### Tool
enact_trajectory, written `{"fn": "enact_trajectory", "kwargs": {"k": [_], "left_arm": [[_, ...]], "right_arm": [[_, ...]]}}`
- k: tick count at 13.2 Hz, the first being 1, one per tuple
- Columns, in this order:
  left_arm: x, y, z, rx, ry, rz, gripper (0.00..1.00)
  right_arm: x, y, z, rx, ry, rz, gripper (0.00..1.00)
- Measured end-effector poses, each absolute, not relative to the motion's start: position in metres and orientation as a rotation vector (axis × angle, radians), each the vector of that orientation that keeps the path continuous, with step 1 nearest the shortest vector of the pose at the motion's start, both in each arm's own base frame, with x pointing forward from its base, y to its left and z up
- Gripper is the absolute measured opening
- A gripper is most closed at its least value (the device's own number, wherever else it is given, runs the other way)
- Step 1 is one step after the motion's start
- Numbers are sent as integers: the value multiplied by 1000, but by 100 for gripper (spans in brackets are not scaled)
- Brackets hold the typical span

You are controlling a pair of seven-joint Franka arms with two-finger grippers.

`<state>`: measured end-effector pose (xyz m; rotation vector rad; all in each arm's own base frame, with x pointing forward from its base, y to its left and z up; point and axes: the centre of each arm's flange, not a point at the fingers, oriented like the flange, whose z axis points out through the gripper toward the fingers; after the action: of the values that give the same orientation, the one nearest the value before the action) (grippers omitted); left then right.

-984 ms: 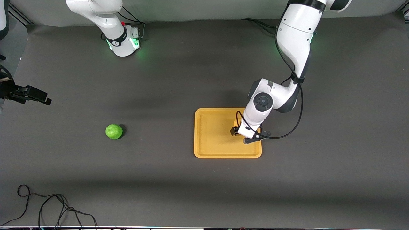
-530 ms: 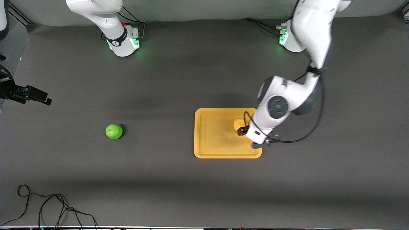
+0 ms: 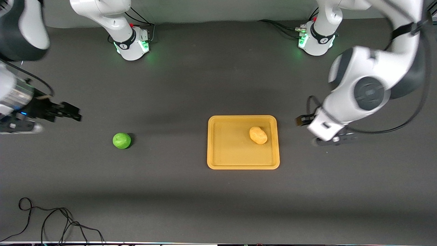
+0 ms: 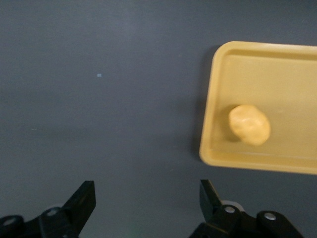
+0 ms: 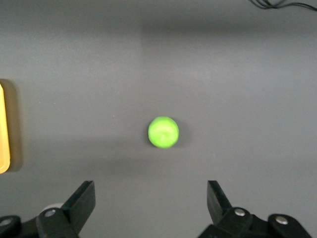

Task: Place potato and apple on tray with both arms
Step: 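Release the potato and withdraw the left gripper while the right gripper reaches the apple, then lower the right gripper and grasp the green apple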

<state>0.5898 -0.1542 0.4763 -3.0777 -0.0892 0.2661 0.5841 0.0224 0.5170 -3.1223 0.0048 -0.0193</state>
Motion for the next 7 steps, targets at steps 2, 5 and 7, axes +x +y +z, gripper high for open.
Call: {"fn": "enact_trajectory", "kwargs": {"k": [2, 5, 7], "left_arm": [[586, -102, 502, -3084, -45, 286, 93], [576, -35, 543, -3103, -75, 302, 93], [569, -3, 565, -3118, -68, 285, 90]], "right_arm": [[583, 22, 464, -3123, 10, -57, 100], [571, 16, 377, -3127, 28, -81, 100], [568, 15, 326, -3133, 31, -73, 100]]}}
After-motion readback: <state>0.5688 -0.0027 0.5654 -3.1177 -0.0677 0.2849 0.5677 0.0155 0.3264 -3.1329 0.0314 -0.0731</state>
